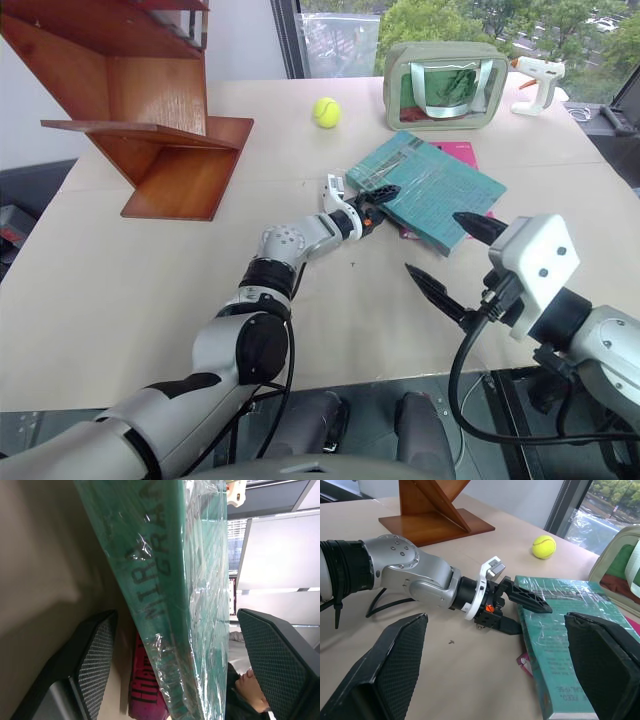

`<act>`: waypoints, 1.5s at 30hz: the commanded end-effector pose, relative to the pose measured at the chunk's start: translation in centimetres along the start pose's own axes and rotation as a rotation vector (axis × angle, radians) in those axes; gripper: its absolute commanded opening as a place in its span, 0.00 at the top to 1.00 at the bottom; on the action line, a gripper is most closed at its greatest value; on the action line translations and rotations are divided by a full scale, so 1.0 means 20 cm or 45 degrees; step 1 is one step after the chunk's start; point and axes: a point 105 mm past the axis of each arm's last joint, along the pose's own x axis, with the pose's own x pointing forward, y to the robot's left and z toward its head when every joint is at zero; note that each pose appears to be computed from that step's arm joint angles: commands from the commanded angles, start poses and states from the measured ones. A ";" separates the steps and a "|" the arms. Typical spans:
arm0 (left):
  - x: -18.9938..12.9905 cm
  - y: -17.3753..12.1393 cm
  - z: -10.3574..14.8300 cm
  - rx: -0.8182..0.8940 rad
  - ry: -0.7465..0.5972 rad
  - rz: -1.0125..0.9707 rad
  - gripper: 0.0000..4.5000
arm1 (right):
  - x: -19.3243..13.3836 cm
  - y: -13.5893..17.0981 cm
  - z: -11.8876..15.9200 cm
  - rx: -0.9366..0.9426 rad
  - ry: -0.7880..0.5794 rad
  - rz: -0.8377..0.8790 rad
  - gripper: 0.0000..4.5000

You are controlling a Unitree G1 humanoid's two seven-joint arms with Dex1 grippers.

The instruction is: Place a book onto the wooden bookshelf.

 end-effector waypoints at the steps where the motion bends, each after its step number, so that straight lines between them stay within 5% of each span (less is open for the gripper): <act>1: 0.14 -0.25 -0.20 -0.037 0.117 -0.163 0.11 | 0.00 0.00 0.03 -0.028 -0.029 0.000 0.00; 3: 0.15 -0.26 -0.22 -0.045 0.127 -0.159 0.11 | 0.01 0.00 0.03 -0.031 -0.030 -0.008 0.00; 11: 0.18 -0.29 -0.26 -0.063 0.140 -0.161 0.79 | 0.01 -0.01 0.03 -0.031 -0.025 -0.035 0.00; 14: 0.16 -0.32 -0.23 -0.047 0.148 -0.209 0.97 | 0.01 -0.01 0.03 -0.031 -0.024 -0.042 0.00; 21: -0.01 -0.42 -0.07 0.278 0.077 -0.363 0.97 | 0.01 -0.02 0.04 -0.029 -0.047 -0.047 0.00; 29: -0.28 -0.63 0.07 1.005 -0.079 -0.579 0.97 | 0.02 -0.05 0.04 -0.035 -0.088 -0.015 0.00; 33: -0.44 -0.70 0.17 1.574 -0.161 -0.647 0.97 | 0.04 -0.07 0.05 -0.051 -0.112 0.024 0.00; 39: -0.59 -0.67 0.18 1.905 -0.095 -0.707 0.97 | 0.09 -0.10 0.06 -0.065 -0.149 0.092 0.00; 45: -0.70 -0.71 0.33 2.392 -0.254 -0.571 0.97 | 0.15 -0.12 0.08 -0.082 -0.180 0.150 0.00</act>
